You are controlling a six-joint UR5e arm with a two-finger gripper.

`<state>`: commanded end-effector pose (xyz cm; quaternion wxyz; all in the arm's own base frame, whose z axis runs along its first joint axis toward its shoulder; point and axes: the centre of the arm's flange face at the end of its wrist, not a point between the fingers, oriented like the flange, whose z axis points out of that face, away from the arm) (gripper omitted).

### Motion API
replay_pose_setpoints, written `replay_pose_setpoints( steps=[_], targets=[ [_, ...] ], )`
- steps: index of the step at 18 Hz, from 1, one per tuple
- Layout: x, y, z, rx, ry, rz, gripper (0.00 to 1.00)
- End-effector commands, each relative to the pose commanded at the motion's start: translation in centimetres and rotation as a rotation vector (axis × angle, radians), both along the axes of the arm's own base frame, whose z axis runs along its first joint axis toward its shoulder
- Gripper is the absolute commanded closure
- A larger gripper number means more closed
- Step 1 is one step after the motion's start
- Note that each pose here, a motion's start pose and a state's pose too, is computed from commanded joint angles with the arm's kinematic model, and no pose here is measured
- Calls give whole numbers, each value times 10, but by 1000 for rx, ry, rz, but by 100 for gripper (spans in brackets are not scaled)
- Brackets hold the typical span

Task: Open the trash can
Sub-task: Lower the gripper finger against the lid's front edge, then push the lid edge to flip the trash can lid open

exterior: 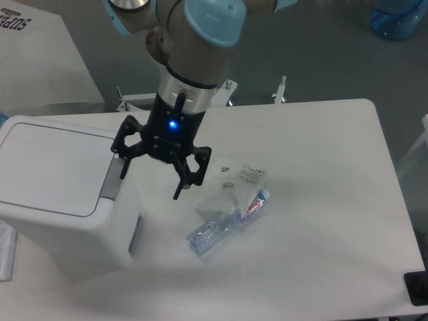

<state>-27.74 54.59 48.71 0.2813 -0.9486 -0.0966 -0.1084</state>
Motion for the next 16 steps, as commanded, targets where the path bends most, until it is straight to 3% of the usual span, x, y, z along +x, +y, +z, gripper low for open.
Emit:
replay_pose_setpoints(
  steps=[16],
  targets=[
    [0,0,-15,5,16,0,0]
  ],
)
